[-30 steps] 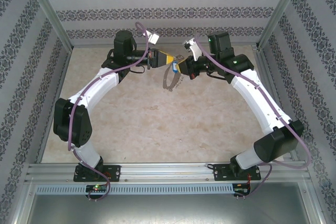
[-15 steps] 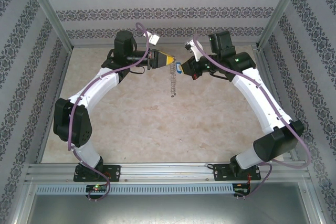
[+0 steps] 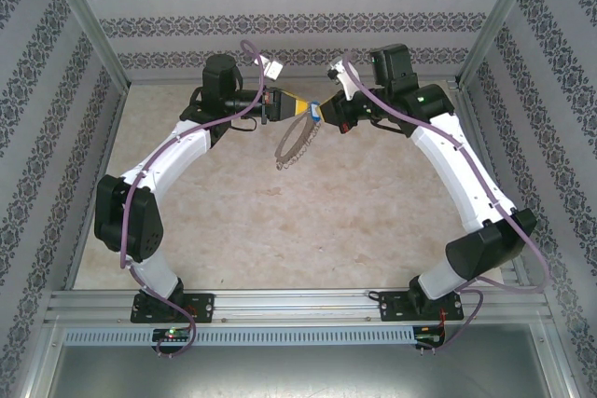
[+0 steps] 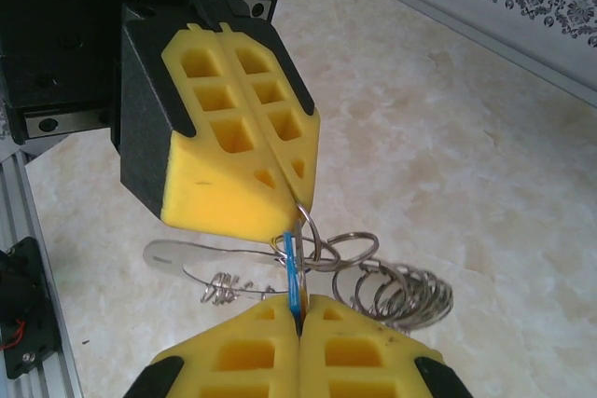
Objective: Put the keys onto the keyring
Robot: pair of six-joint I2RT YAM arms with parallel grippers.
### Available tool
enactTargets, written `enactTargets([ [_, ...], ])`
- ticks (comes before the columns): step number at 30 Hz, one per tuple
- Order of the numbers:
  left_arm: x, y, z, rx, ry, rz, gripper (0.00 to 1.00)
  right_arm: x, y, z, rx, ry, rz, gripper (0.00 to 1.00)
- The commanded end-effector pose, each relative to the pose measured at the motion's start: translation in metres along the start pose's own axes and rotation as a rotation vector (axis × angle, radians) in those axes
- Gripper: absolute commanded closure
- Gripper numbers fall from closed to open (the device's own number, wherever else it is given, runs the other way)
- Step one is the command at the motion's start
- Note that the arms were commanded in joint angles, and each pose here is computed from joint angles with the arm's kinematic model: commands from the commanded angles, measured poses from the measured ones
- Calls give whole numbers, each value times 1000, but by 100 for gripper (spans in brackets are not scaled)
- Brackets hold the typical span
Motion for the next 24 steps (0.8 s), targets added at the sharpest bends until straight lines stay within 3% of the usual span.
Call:
enactTargets([
  [1, 3, -19, -8, -70, -10, 24, 100, 7, -4, -2, 23, 5, 12, 100],
  [11, 3, -18, -7, -67, -7, 22, 100, 26, -13, 13, 41, 70, 92, 100],
  [24, 2, -18, -5, -61, -2, 19, 100, 29, -5, -7, 87, 40, 81, 100],
])
Point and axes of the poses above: each hand's point on the last joint's axis, 136 mm out from that joint toward the fingers, its own x axis back along the fingers, its own y axis along the line the jaws close on, z = x × y, the point moved 5 cm from there along x, back along the fingers, and after that the axes turned 4 degrees about -x, right-handed, at the moved point
